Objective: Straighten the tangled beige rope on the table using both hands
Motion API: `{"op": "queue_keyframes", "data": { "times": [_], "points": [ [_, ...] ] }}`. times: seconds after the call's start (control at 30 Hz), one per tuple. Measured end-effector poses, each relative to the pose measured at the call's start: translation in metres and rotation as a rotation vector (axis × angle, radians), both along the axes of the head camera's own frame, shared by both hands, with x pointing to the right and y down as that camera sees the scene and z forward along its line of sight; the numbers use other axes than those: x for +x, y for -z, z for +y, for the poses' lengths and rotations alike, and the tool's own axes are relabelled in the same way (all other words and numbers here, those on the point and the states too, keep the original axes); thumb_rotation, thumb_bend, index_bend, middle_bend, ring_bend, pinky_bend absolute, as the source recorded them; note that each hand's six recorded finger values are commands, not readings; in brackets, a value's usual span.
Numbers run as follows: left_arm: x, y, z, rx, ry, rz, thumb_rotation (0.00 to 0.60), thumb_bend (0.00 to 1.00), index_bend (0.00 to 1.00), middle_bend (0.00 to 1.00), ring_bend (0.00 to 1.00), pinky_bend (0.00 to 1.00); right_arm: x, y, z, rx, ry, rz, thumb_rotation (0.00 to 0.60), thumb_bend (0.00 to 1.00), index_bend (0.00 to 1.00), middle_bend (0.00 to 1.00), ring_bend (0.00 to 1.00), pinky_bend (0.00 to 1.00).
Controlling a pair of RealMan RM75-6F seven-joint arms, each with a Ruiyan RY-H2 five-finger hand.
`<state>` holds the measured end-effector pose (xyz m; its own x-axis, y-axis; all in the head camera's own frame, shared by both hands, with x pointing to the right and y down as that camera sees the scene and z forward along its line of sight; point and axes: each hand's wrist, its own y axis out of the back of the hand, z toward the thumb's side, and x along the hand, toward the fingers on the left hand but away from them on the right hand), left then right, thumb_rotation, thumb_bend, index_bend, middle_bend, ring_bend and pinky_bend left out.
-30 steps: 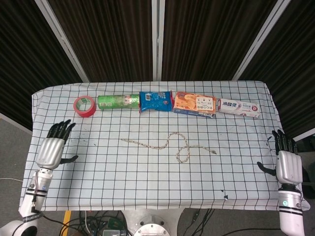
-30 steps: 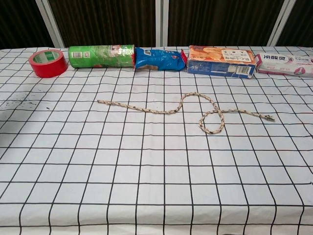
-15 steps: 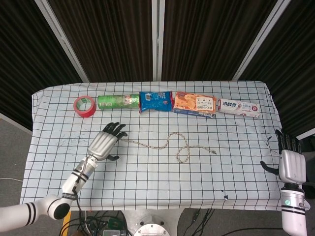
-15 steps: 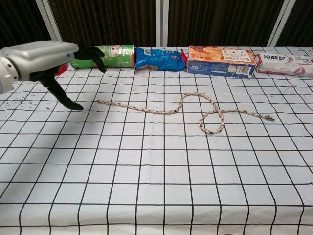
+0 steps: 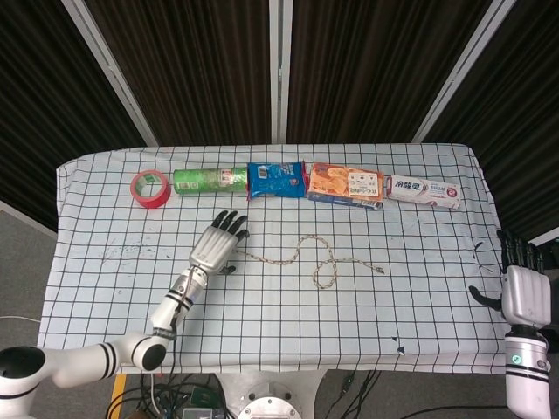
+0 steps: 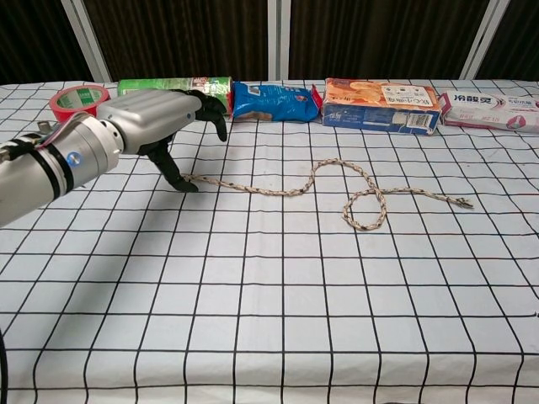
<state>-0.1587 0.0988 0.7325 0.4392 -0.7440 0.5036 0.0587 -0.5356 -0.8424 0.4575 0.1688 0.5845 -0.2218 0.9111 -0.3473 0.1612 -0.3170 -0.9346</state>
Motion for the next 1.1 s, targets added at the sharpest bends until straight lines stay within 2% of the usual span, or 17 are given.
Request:
{"op": "queue_keyframes", "data": {
  "times": [0.17, 0.43, 0.67, 1.1],
  "points": [
    [-0.002, -0.009, -0.005, 0.004, 0.013, -0.027, 0.6, 0.18, 0.33, 0.13, 0.0, 0.06, 0.002, -0.002, 0.003, -0.004, -0.012, -0.01, 0.6, 0.07, 0.0, 0.0, 0.0, 0.0],
    [-0.007, -0.025, -0.004, -0.03, 0.026, -0.057, 0.6, 0.19, 0.38, 0.16, 0.0, 0.05, 0.005, -0.004, 0.004, -0.01, -0.023, -0.014, 0.6, 0.1, 0.0, 0.0, 0.0, 0.0],
    [-0.011, -0.033, -0.005, -0.03, 0.056, -0.052, 0.6, 0.22, 0.44, 0.19, 0.0, 0.04, 0.002, -0.007, 0.004, -0.011, -0.026, -0.023, 0.6, 0.1, 0.0, 0.0, 0.0, 0.0],
    [-0.007, -0.041, -0.007, -0.042, 0.042, -0.058, 0.6, 0.27, 0.47, 0.21, 0.0, 0.04, 0.005, -0.015, 0.004, -0.028, -0.033, -0.019, 0.6, 0.1, 0.0, 0.0, 0.0, 0.0]
  ]
}}
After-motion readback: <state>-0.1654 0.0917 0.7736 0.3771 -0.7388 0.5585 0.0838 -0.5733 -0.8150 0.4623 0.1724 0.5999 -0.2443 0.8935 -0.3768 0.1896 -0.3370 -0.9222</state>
